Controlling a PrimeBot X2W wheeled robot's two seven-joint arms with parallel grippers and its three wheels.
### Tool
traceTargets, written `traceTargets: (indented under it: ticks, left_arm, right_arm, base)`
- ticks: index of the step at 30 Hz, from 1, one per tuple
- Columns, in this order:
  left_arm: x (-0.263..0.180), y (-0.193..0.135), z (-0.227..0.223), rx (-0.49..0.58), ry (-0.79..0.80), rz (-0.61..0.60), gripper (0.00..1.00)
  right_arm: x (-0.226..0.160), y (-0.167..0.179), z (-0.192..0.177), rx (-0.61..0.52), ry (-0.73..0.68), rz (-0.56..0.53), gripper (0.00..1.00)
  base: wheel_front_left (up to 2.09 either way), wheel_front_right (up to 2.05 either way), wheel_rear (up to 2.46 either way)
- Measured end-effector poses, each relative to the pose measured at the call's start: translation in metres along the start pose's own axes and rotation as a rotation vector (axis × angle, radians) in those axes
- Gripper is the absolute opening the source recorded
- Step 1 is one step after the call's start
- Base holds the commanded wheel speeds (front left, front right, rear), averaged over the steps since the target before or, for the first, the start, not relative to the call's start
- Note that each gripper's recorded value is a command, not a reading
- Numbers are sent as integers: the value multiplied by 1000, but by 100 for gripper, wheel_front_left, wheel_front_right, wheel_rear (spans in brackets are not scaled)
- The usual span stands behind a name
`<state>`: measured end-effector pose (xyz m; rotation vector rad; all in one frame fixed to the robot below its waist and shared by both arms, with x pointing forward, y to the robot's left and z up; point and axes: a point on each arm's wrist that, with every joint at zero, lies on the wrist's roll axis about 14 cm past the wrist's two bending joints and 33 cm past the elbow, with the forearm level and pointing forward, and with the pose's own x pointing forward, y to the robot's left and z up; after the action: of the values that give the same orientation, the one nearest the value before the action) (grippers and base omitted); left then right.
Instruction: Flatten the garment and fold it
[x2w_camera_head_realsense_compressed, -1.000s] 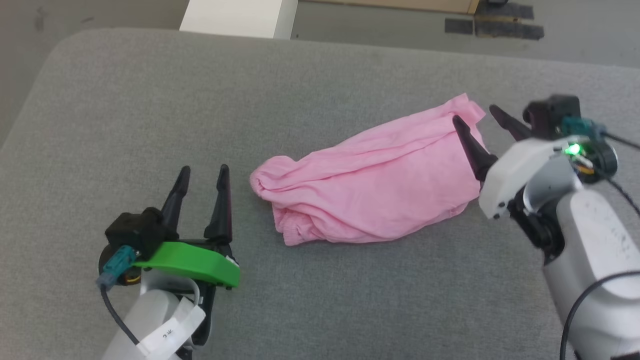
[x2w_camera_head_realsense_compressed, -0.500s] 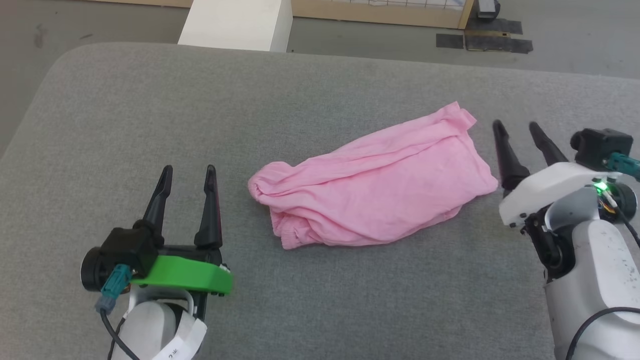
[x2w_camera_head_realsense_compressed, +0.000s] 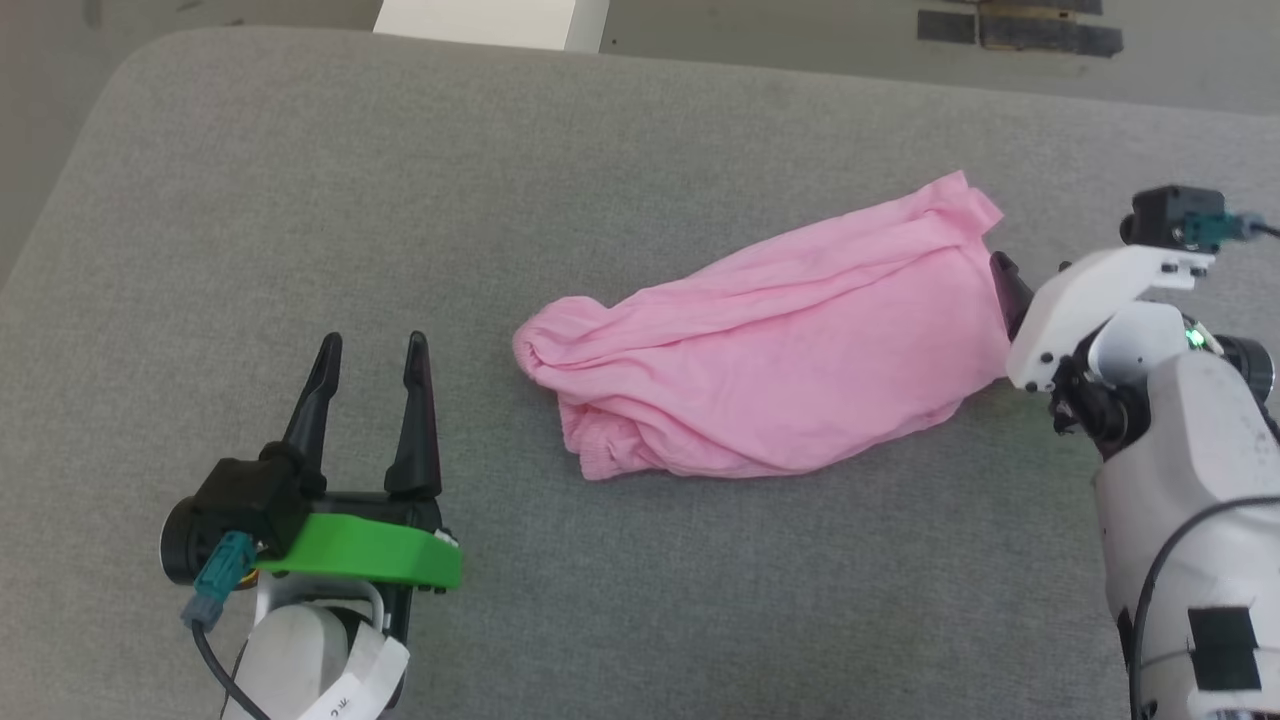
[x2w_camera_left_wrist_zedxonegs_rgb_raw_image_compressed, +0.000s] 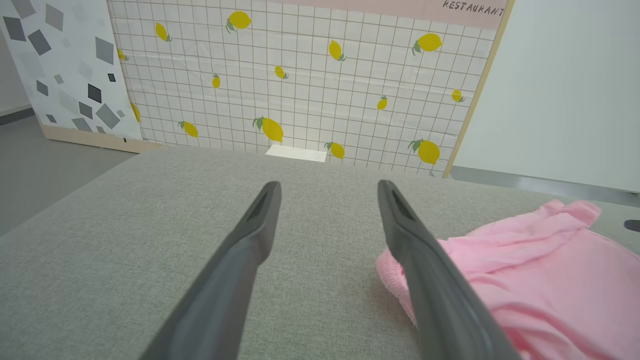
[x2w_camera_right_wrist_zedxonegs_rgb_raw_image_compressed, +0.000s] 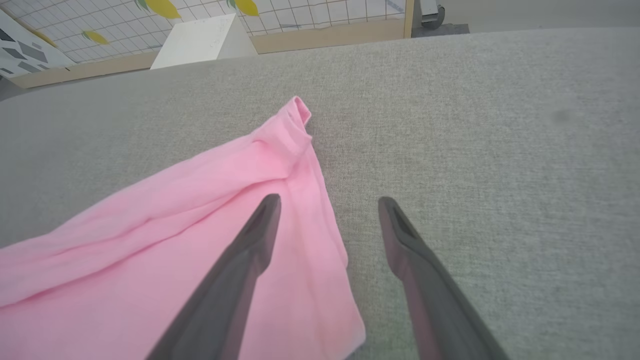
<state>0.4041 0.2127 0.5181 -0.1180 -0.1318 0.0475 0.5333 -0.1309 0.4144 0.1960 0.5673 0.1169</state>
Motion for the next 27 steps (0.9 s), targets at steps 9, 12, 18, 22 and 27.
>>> traceTargets:
  ticks: [9, 12, 18, 22, 27]
  left_arm:
    - [7, 1, -16, -12, 38, 5, 100]
    - [9, 2, -18, -8, 43, 7, 100]
    - [7, 6, -20, -8, 52, 23, 100]
    - [7, 6, -18, -9, 45, 22, 100]
    - [8, 4, -16, -10, 39, 15, 100]
  right_arm:
    - [30, 5, -26, -90, 258, -19, 100]
    - [37, 7, -32, -101, 311, -20, 100]
    - [39, 15, -39, -119, 435, -6, 50]
    - [33, 19, -42, -99, 490, 12, 8]
    - [28, 29, -42, -74, 475, 49, 0]
  base:
    - [0, 0, 0]
    - [0, 0, 0]
    - [0, 0, 0]
    - [0, 0, 0]
    - [0, 0, 0]
